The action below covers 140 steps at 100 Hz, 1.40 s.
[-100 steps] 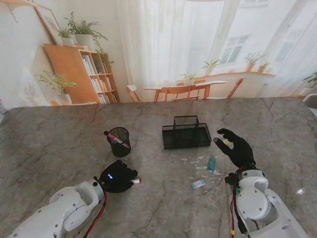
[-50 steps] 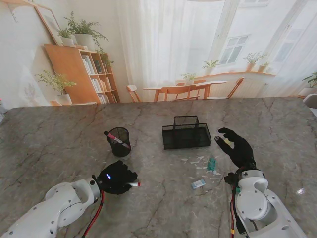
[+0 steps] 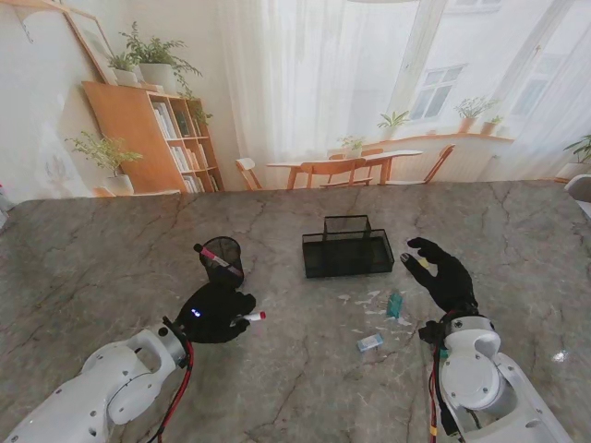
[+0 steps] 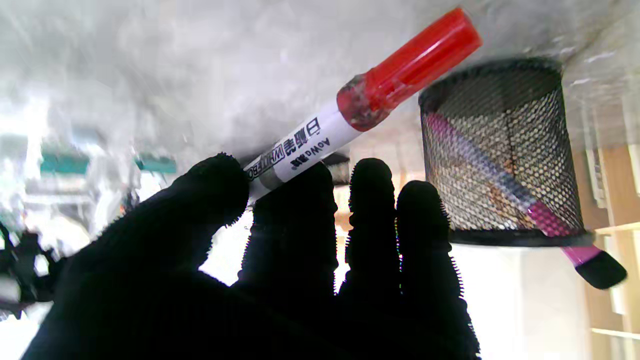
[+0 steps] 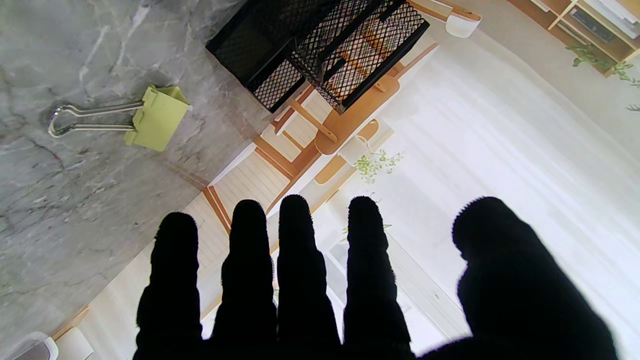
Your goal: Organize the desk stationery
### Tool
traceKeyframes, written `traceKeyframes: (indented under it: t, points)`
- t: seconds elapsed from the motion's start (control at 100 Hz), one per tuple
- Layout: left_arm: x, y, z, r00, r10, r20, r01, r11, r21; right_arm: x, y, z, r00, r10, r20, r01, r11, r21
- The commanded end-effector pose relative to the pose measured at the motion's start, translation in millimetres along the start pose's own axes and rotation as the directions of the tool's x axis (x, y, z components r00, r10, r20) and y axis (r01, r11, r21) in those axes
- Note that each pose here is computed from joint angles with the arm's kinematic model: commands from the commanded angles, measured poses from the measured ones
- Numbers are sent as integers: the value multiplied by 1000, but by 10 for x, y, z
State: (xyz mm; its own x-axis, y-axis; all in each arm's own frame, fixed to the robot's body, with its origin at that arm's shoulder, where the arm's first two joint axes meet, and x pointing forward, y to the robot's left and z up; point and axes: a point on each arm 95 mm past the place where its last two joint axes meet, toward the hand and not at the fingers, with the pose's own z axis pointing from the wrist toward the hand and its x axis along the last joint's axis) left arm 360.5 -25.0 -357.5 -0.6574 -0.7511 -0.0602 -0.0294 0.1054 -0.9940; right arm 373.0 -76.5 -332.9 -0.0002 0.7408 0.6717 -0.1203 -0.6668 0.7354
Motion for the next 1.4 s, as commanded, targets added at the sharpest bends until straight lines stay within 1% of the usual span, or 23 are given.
traceKeyframes:
  t: [0.0, 0.09, 0.23, 0.39, 0.45, 0.58, 0.67, 0.75, 0.88, 1.02, 1.06, 1.19, 1.25, 1.39]
  points:
    - [106, -105, 64, 999, -46, 17, 45, 997, 64, 5, -14, -6, 1000, 5, 0, -5, 1000, 10]
    - [147, -205, 95, 990, -131, 53, 122, 982, 142, 5, -14, -6, 1000, 4, 0, -4, 1000, 10]
    - [197, -391, 121, 972, -223, 79, 196, 946, 258, 5, -14, -6, 1000, 4, 0, -4, 1000, 10]
    - [195, -603, 147, 942, -323, 94, 266, 886, 379, 4, -15, -2, 1000, 4, 0, -4, 1000, 8]
    - [180, -678, 154, 935, -342, 96, 275, 868, 414, 3, -16, -2, 1000, 4, 0, -4, 1000, 6]
    - [100, -826, 166, 932, -347, 105, 260, 842, 473, 3, -16, -2, 1000, 4, 1, -4, 1000, 6]
    - [26, -896, 198, 920, -374, 115, 270, 820, 505, 3, -15, -3, 1000, 4, 1, -4, 1000, 5]
    - [-61, -931, 234, 909, -395, 133, 274, 807, 523, 2, -14, -4, 1000, 3, 1, -3, 1000, 5]
    - [-218, -952, 329, 877, -451, 163, 297, 778, 553, 1, -14, -6, 1000, 1, 2, -1, 1000, 4]
    - [-342, -937, 462, 825, -531, 194, 340, 740, 580, -1, -13, -5, 1000, -1, 1, 1, 1000, 5]
    - [-376, -918, 498, 818, -539, 202, 345, 739, 579, -1, -13, -4, 1000, -1, 1, 1, 1000, 6]
    - [-496, -832, 600, 806, -546, 227, 350, 751, 560, -2, -17, -2, 1000, -1, 1, 1, 1000, 9]
    - [-537, -792, 642, 795, -557, 239, 360, 751, 554, -2, -18, 0, 1000, -1, 0, 1, 1000, 11]
    - [-650, -690, 700, 791, -547, 273, 351, 772, 530, -1, -26, 8, 1000, -1, 0, 1, 1000, 17]
